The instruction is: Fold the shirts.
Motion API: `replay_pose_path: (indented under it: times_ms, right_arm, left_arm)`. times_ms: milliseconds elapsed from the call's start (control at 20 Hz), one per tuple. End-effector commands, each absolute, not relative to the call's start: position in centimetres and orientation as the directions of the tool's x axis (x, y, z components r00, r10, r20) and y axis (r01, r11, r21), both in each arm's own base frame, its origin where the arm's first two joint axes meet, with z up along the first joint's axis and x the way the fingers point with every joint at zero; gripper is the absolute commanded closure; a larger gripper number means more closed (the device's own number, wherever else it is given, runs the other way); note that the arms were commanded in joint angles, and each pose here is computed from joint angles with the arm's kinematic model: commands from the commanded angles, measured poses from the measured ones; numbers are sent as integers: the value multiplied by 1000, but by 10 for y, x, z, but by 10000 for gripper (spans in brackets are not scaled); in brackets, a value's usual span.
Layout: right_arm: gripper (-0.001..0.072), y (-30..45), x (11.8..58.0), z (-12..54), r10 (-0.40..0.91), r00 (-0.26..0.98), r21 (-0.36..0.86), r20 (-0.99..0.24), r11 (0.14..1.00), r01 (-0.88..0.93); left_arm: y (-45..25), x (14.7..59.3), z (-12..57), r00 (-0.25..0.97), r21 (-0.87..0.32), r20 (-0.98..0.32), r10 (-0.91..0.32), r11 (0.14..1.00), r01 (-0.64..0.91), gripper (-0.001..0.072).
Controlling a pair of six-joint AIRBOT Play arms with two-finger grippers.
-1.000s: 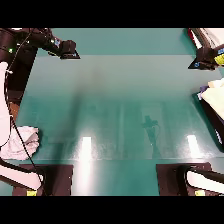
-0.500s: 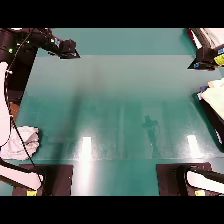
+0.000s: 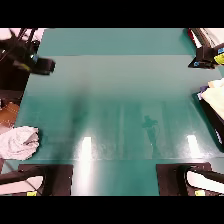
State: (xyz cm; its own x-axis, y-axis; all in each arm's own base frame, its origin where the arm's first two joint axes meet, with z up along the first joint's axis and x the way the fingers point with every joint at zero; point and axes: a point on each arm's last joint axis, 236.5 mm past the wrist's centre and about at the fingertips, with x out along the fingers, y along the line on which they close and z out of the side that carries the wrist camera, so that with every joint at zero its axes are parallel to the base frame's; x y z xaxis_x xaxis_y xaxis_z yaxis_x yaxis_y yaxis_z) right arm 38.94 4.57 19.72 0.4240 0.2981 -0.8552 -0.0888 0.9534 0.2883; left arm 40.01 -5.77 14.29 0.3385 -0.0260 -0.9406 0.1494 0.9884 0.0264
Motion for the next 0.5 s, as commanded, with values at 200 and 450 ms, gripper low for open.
replay_pose_path:
  times_ms: [200, 450]
  right_arm:
    - [699, 46, 393, 198, 298, 437, 269, -849, 954, -129]
    - [698, 46, 393, 198, 298, 436, 266, -849, 954, -135]
  left_arm:
    - [48, 248, 55, 53, 361, -930, 363, 932, -42, 27]
    - [75, 200, 1, -51, 466, -884, 464, 883, -49, 26]
